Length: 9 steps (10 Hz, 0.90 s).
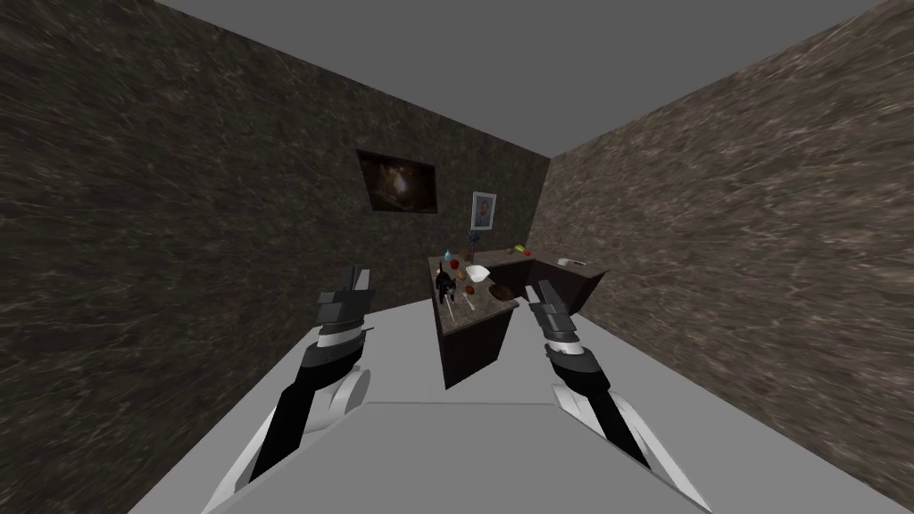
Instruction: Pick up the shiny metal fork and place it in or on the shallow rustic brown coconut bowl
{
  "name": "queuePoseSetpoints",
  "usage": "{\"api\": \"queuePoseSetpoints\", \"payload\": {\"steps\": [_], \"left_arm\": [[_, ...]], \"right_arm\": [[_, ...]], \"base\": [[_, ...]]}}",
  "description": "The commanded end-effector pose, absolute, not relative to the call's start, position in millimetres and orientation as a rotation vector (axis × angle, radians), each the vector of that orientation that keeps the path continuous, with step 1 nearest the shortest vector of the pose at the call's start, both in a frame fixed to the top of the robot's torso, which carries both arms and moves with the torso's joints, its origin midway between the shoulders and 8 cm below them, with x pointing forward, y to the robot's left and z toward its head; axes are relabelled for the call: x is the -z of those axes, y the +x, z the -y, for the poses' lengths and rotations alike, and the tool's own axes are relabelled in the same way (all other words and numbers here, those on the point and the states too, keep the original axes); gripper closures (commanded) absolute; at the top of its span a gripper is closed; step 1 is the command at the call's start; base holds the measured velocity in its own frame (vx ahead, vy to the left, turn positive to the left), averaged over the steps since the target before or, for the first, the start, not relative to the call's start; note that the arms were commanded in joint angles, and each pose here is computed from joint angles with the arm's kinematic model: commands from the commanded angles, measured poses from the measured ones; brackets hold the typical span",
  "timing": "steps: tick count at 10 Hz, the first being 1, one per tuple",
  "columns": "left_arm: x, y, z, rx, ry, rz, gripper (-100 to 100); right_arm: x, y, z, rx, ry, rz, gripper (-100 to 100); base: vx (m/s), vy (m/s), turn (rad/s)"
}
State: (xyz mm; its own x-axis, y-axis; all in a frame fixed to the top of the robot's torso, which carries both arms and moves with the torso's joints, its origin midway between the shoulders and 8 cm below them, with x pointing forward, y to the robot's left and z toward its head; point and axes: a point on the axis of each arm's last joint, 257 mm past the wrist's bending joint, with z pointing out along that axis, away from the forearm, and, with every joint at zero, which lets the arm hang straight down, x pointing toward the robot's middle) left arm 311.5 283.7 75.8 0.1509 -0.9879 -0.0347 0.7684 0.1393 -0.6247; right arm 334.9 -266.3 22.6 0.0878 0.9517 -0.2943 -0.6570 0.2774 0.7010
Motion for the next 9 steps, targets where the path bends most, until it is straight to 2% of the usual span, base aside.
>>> {"api": "queuePoseSetpoints", "payload": {"steps": [1,4,9], "left_arm": [[-76,312,-284,1.349,-0.532,-0.504,0],[-76,311,-284,1.349,-0.532,-0.504,0],[-76,311,-284,1.349,-0.532,-0.504,0]], "right_arm": [[-16,337,264,-1.245,0.417,-0.856,-100],[19,343,262,-1.174,0.33,-1.026,-100],[67,348,265,-1.071,0.209,-1.244,-100]], "base": [[0.046,0.156,-0.011],[0.029,0.227,-0.014],[0.017,0.171,-0.011]]}}
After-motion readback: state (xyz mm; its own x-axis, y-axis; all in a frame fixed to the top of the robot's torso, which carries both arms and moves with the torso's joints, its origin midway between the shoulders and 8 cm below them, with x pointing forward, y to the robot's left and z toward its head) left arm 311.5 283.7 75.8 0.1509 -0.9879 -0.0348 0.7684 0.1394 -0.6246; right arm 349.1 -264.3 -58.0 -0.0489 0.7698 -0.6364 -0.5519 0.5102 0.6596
